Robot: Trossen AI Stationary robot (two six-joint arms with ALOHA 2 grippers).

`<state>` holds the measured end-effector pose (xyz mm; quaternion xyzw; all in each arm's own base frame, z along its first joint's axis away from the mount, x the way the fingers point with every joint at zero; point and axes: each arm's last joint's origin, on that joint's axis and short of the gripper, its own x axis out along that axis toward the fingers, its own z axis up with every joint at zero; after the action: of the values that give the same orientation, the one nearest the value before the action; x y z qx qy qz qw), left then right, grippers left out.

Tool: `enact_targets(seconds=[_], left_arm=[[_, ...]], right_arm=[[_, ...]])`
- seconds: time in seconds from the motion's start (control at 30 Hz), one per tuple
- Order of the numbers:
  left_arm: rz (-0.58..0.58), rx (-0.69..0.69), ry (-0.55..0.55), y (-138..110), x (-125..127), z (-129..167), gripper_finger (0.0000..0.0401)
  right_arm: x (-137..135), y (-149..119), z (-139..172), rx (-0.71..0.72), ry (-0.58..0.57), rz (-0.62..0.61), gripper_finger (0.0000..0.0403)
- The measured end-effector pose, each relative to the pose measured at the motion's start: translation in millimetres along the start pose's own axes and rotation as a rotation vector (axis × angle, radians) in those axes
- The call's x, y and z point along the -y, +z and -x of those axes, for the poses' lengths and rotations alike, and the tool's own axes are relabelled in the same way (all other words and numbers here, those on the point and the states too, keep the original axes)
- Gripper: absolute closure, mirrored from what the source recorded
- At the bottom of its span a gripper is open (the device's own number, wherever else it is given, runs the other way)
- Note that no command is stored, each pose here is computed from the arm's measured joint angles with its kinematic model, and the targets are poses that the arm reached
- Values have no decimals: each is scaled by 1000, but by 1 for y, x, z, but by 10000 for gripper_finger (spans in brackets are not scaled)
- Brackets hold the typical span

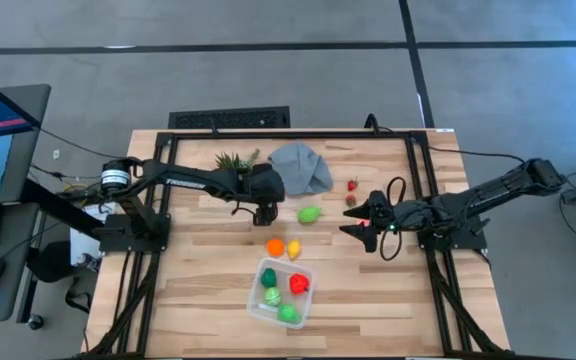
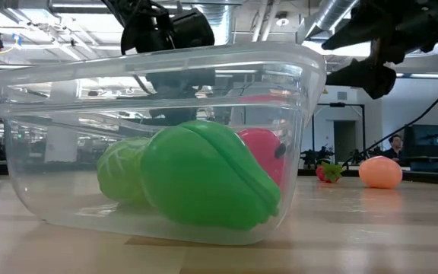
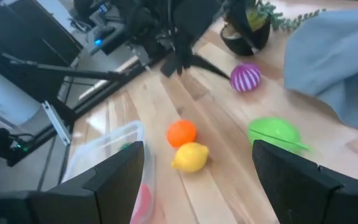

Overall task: Pick and placing Produce into tupperware
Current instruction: Put the onion into the transparent bin

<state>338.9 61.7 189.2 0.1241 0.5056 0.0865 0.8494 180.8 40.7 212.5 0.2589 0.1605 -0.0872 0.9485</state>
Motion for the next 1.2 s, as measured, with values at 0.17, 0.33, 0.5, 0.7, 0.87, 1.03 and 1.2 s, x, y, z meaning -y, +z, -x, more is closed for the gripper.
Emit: enact_targets(seconds=[0.17, 0.33, 0.5, 0.7, 0.87, 1.03, 1.2], left_arm=[[-24, -42, -34, -3, -4, 1, 112], [-25, -67, -89, -6, -3, 0, 112], [-4, -95, -95, -9, -3, -6, 110], [9, -104, -93, -10, -4, -9, 83], [24, -100, -112, -12, -9, -10, 62], [39, -93, -121, -13, -15, -11, 58], [73, -107, -164, -18, -18, -17, 58]], right_arm=[[-1, -1, -2, 2, 2, 1, 81], [0, 0, -2, 8, 0, -1, 81], [-1, 1, -2, 16, 7, -4, 81], [-2, 2, -2, 31, 18, -10, 81], [-2, 3, -2, 34, 20, -11, 81], [-2, 3, -2, 34, 20, -10, 81], [-3, 3, -2, 36, 22, -3, 81]])
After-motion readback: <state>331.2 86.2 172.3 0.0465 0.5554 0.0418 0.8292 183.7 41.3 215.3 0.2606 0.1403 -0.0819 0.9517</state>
